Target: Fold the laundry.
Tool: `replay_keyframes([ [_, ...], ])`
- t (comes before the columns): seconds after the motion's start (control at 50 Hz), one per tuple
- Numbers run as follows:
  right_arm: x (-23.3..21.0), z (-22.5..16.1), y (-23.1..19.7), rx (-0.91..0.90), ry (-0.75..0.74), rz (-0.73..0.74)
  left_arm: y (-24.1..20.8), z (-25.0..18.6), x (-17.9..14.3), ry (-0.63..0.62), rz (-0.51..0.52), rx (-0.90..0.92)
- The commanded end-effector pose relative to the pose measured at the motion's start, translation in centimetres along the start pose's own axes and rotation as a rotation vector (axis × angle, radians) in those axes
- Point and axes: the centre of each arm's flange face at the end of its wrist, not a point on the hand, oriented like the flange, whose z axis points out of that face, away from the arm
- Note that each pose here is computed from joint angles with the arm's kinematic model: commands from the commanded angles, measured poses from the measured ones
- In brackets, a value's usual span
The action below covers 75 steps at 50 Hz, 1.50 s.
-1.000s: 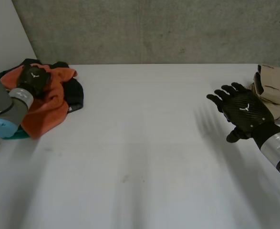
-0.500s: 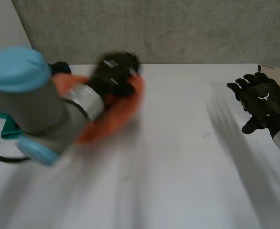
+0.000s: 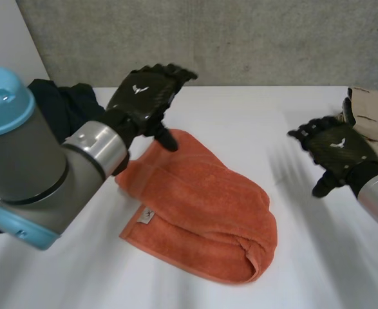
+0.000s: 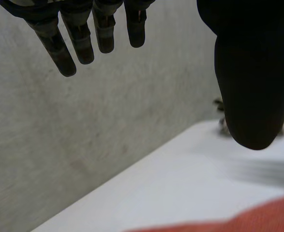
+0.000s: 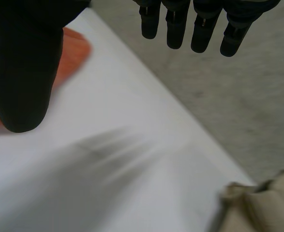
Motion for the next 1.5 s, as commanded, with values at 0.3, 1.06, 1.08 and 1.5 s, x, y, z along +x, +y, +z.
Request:
replay_keyframes([
  [0.3,-11.8,-3.0,0.0,-0.181,-0.26,0.279,13.2,-0.4,-2.6,0.059,0.535,-0.361],
  [1.06,-2.5,4.9,-13.4,0.456,0.074,-0.22,-4.3,-2.1,-1.3,-0.269,0.185,0.073],
  [1.08,-3.3,5.9,-12.9,0.488,0.024,-0.229,-3.6,-1.8,-1.4,-0.274,0.189,0.051],
  [1.5,-1.0,2.6,-2.4,-0.116,0.218,0.404,-2.8,-2.0,-1.9,-0.288,0.239,-0.008],
])
